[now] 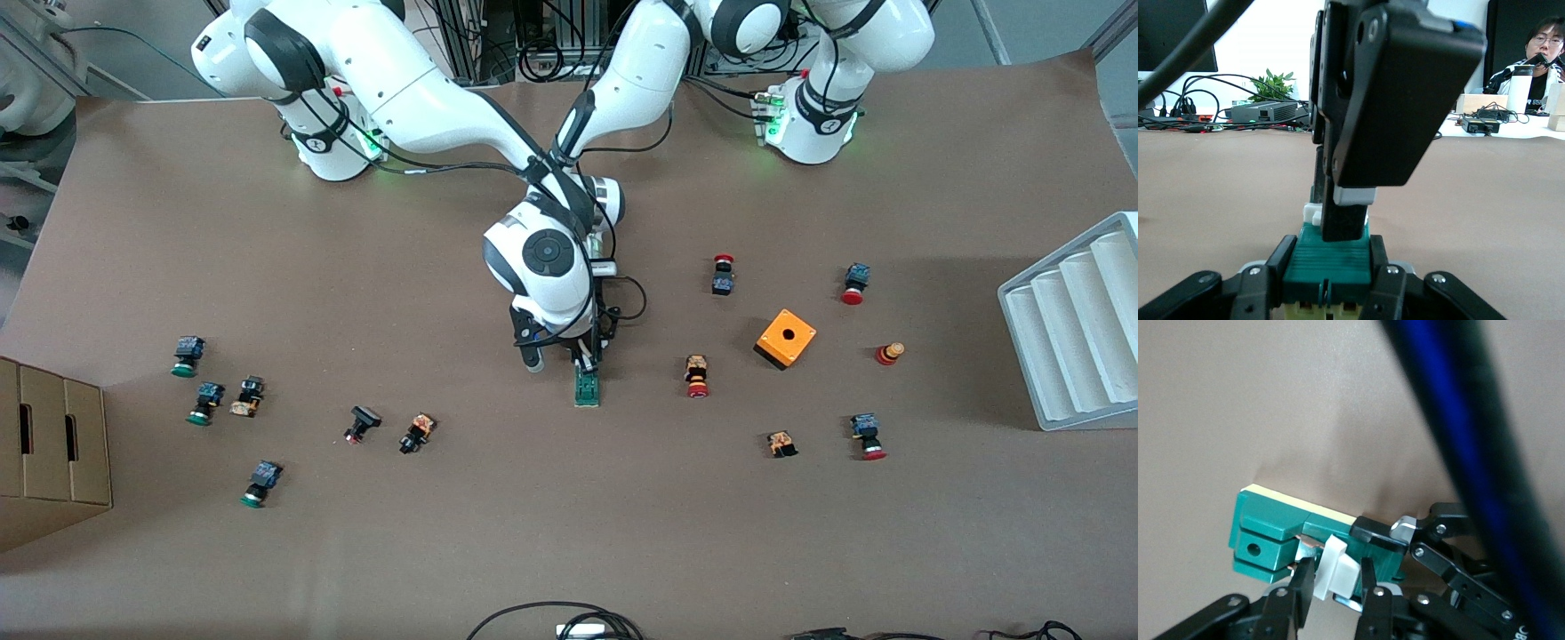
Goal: Close load switch with both arms
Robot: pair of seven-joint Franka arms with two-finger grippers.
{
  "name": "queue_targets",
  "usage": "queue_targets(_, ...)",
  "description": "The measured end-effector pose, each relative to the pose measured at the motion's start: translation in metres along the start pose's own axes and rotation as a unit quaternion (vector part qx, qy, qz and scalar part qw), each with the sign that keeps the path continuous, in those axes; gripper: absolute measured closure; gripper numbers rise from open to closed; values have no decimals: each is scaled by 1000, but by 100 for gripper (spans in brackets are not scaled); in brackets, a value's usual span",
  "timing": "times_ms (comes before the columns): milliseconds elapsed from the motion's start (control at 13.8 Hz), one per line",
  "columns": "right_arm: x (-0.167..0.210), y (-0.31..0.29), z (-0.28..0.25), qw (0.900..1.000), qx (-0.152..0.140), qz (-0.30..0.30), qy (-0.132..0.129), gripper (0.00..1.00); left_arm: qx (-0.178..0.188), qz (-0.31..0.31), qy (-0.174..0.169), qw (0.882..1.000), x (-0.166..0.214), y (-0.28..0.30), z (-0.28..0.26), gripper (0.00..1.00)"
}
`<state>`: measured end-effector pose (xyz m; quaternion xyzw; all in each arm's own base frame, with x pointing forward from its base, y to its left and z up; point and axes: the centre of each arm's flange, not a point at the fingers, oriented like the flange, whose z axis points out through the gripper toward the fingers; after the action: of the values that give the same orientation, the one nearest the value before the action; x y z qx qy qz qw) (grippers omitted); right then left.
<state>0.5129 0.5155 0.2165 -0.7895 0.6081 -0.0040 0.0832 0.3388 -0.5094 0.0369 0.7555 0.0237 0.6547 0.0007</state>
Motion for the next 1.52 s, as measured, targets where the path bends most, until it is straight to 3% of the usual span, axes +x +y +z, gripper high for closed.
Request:
queue_targets(507,7,-10,-17,999,-2,28,-18,69,0,0,0,1000,0,0,0,51)
queue_targets(652,12,-21,-32,999,12,34,-23,77,0,0,0,1000,0,0,0,51)
queue_targets(797,22,-36,-38,998,30,42,-27,77,0,0,0,1000,0,0,0,51)
queue_targets(1521,34,-53,-26,997,50,49,-27,74,0,1,0,1000,0,0,0,51)
